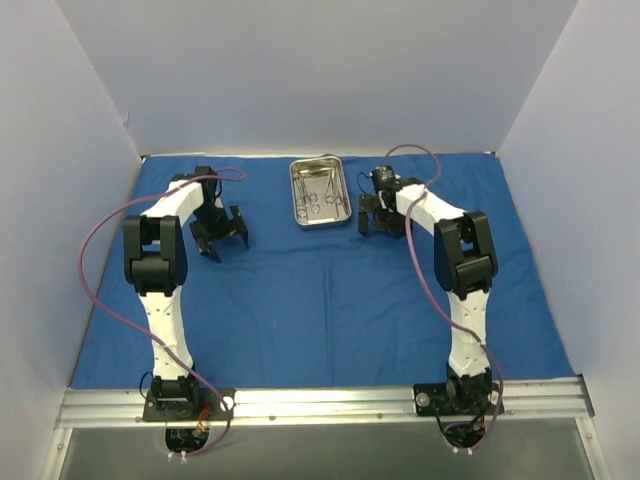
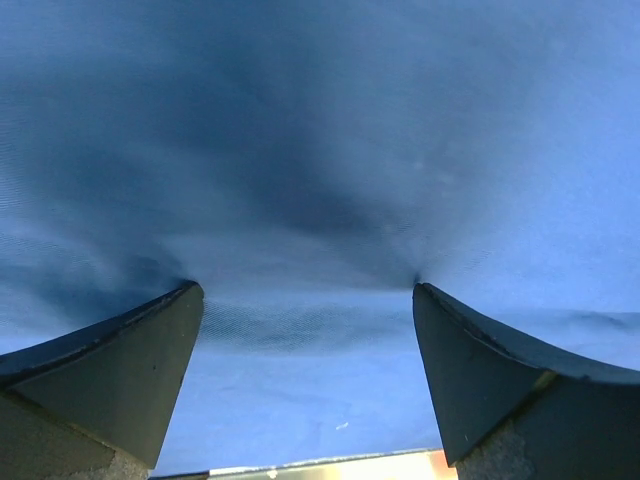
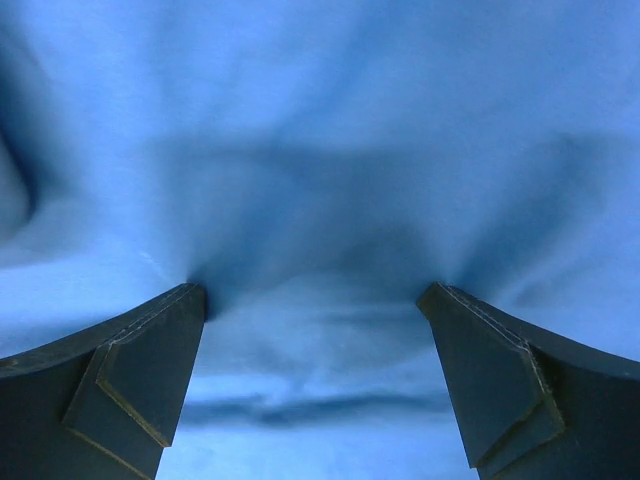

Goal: Open and lay out the surgical kit
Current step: Smooth out the surgical kit at the center of the board.

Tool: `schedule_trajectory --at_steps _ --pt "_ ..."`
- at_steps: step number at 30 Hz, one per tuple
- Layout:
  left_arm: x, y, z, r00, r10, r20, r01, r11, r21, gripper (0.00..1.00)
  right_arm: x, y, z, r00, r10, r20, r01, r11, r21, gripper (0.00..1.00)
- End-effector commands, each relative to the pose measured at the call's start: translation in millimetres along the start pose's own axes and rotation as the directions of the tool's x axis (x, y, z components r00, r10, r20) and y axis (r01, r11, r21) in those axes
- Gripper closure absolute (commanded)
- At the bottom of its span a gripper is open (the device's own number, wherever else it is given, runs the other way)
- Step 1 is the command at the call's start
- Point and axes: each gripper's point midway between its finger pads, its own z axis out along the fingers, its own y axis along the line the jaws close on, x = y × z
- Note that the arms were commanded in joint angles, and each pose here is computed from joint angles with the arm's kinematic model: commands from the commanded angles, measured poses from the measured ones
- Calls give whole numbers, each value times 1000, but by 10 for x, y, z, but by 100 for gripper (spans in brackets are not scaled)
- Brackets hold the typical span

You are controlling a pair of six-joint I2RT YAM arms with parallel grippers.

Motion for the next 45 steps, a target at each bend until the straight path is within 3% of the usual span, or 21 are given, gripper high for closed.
schedule_trajectory --at_steps 1,6,13,18,21,22,26,34,40,45 --pt "91 445 151 996 -59 -73 51 994 -98 0 669 -655 16 973 0 -231 38 986 161 0" --pt "-58 513 -4 999 -27 -33 24 996 -82 0 381 -791 -120 986 -5 -167 35 984 175 0" --pt "-306 53 -491 991 72 115 -75 997 25 0 -249 -504 -382 999 -7 -35 10 996 90 0" --pt "-641 -253 -840 951 74 301 -115 986 122 0 -696 -380 -413 993 69 101 -74 996 54 0" --pt "-891 -454 -872 927 96 363 -159 976 148 0 -892 -272 -317 991 75 109 -80 996 43 0" --pt "-854 -504 -835 934 116 338 -171 975 138 0 -838 -259 -118 995 68 66 -72 996 58 0" --pt "-872 -652 -500 948 183 258 -207 976 68 0 -954 -207 -65 996 61 64 -64 996 58 0" --pt "-605 -756 -184 966 200 162 -196 980 -36 5 -732 -93 63 1000 1 19 -2 998 66 1" --pt "-497 -690 346 978 203 47 -197 975 -105 8 -546 -71 373 999 -14 -37 17 997 81 1" --pt "-727 -569 466 985 157 73 -148 982 -119 8 -462 -118 729 997 -33 -71 41 993 114 0"
